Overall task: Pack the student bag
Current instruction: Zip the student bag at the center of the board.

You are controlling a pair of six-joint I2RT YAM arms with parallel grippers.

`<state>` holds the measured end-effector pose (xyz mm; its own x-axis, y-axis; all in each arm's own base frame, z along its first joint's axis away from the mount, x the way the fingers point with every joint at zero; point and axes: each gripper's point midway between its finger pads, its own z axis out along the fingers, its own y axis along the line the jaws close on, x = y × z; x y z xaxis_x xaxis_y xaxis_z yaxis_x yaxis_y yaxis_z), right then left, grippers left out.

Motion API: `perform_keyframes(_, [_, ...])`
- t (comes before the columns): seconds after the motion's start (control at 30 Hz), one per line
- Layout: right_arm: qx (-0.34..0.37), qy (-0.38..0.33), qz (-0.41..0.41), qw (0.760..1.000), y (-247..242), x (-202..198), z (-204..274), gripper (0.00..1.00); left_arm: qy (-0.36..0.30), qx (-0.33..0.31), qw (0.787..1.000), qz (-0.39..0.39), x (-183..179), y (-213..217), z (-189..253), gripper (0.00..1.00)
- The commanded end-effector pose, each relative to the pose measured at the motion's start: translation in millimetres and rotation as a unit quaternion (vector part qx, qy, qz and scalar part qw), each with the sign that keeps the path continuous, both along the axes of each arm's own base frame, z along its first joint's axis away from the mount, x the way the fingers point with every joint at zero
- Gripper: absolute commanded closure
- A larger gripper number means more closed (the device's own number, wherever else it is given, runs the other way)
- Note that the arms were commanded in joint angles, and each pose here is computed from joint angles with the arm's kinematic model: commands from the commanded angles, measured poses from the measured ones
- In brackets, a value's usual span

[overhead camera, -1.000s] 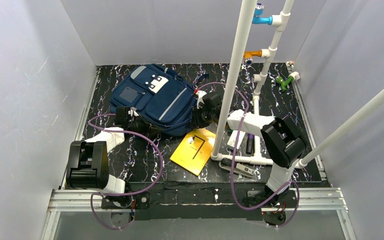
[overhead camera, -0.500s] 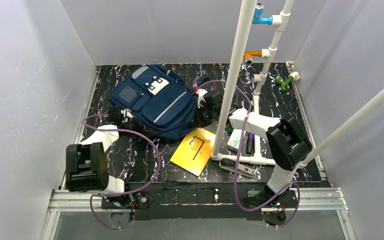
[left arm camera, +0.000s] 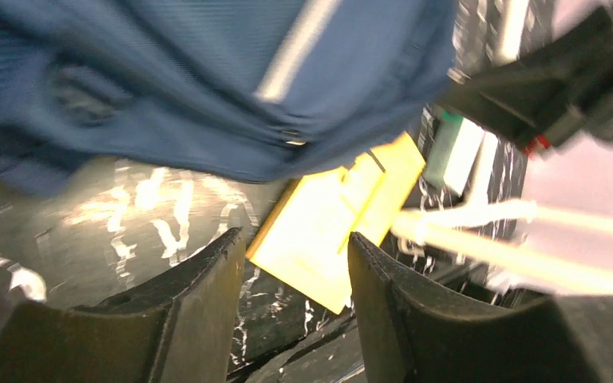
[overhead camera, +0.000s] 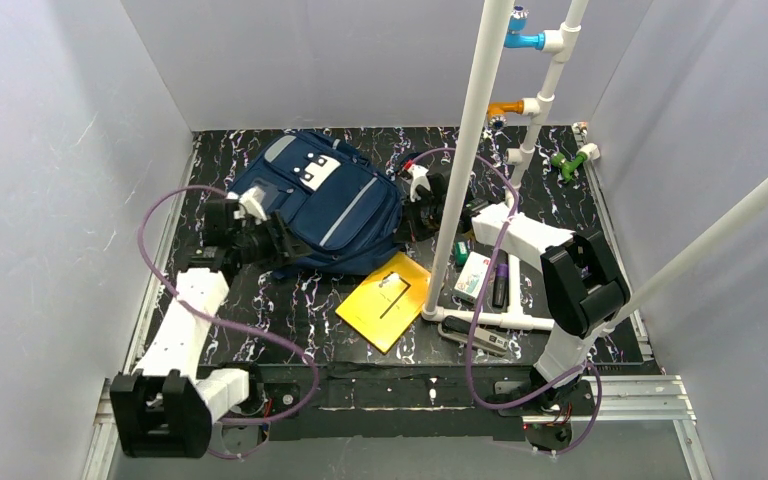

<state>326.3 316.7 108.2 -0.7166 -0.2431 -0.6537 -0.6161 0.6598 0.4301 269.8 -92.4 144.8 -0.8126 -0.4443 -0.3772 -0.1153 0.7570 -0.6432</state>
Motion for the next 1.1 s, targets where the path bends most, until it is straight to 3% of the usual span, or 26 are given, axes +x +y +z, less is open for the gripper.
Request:
perform_keyframes(0.0, [0.067, -0.014, 0.058, 0.996, 26.1, -9.9, 43.5, 0.99, -0.121, 0.069, 0.981, -0.134, -7.3, -50.6, 30.2, 0.49])
perform_keyframes(0.1, [0.083, -0.007, 0.069, 0.994, 31.6, -15.3, 52.3, 0.99, -0.207, 0.119, 0.947, -0.214, -4.6, -92.0, 41.8, 0.39])
perform_keyframes(0.17, [0.091, -0.005, 0.074, 0.993, 33.5, -18.2, 58.9, 0.99, -0.257, 0.15, 0.922, -0.25, 3.6, -114.8, 45.7, 0.26])
perform_keyframes(0.27, [0.101, -0.005, 0.081, 0.992, 36.5, -22.6, 68.4, 0.99, -0.275, 0.177, 0.893, -0.31, 11.1, -142.9, 38.5, 0.26])
perform_keyframes(0.47, [0.109, -0.011, 0.089, 0.99, 39.4, -28.2, 81.6, 0.99, -0.264, 0.243, 0.872, -0.333, 42.0, -150.5, 13.8, 0.31])
perform_keyframes(0.63, [0.112, -0.012, 0.096, 0.989, 43.5, -32.3, 85.9, 0.99, -0.252, 0.239, 0.865, -0.363, 44.9, -160.1, 0.3, 0.44])
perform_keyframes(0.77, [0.117, -0.017, 0.101, 0.988, 48.6, -34.0, 92.1, 0.99, -0.221, 0.225, 0.871, -0.376, 39.1, -164.6, -14.9, 0.55])
perform_keyframes(0.8, [0.116, -0.019, 0.101, 0.988, 49.3, -34.0, 93.1, 0.99, -0.217, 0.221, 0.871, -0.381, 37.4, -165.8, -17.6, 0.6])
perform_keyframes(0.93, [0.092, -0.034, 0.097, 0.99, 44.2, -29.7, 87.6, 0.99, -0.199, 0.269, 0.868, -0.367, 40.2, -146.6, -20.6, 1.0])
perform_keyframes(1.07, [0.003, -0.063, 0.074, 0.995, 16.7, -13.7, 67.9, 0.99, -0.231, 0.356, 0.834, -0.353, 42.0, -106.7, 2.7, 1.0])
